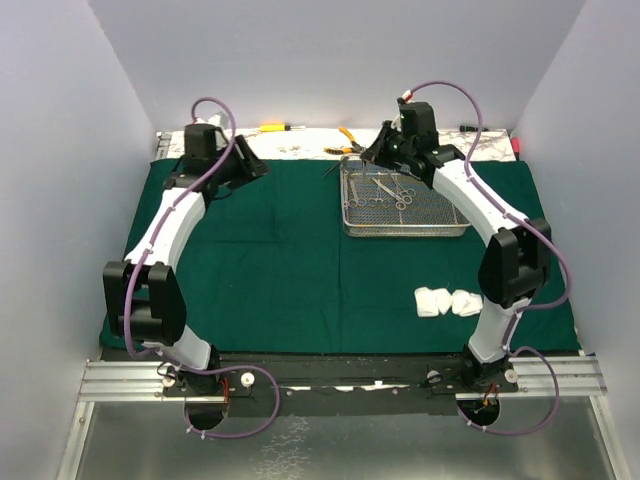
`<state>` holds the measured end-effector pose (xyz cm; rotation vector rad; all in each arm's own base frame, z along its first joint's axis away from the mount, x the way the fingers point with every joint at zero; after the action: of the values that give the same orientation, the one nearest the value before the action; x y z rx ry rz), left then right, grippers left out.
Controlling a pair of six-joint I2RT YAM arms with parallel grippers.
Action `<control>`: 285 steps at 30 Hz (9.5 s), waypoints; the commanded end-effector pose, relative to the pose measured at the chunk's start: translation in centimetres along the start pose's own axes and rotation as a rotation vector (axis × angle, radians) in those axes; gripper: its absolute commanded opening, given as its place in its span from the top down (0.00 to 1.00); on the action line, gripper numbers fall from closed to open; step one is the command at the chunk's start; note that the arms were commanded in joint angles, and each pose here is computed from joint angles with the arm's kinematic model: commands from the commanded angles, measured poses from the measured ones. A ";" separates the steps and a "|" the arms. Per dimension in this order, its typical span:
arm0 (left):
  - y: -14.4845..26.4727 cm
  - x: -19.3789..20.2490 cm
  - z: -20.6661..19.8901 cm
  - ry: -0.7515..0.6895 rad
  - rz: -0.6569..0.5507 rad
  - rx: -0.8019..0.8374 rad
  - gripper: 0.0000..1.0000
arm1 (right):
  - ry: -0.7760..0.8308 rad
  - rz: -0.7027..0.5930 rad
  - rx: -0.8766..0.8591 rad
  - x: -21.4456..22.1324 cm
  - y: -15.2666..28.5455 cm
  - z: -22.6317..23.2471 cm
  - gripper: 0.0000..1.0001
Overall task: Open and lay out the surgical kit
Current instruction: Pick up the medical item from the container, then place the medical item in the surgical kit, then pick up the medical item from the container, then place the medical item in the surgical kit.
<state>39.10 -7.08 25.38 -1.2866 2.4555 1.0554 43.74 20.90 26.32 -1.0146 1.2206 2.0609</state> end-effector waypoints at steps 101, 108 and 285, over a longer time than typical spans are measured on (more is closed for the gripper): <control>7.4 20.1 -5.5 -0.249 0.384 0.268 0.41 | -0.029 0.294 0.123 14.5 16.4 1.4 0.99; 6.6 19.5 -3.3 -0.262 0.289 0.139 0.41 | 0.046 0.488 0.283 23.3 15.2 0.6 0.99; 12.3 9.3 -11.6 -0.091 0.577 0.715 0.65 | 0.020 -0.309 -0.885 -3.1 13.8 13.6 0.99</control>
<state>27.90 -15.97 34.47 -0.4195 2.8073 0.3029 32.05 26.90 37.94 -1.4518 0.1797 2.3571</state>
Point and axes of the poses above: each gripper's point midway between its finger pads, its own y axis back along the fingers, its own z axis along the line the jaws close on, x = y × z, the point moved 7 cm from there along y, back along the fingers, and after that the axes turned 15 degrees about y, right-handed, at the moved point
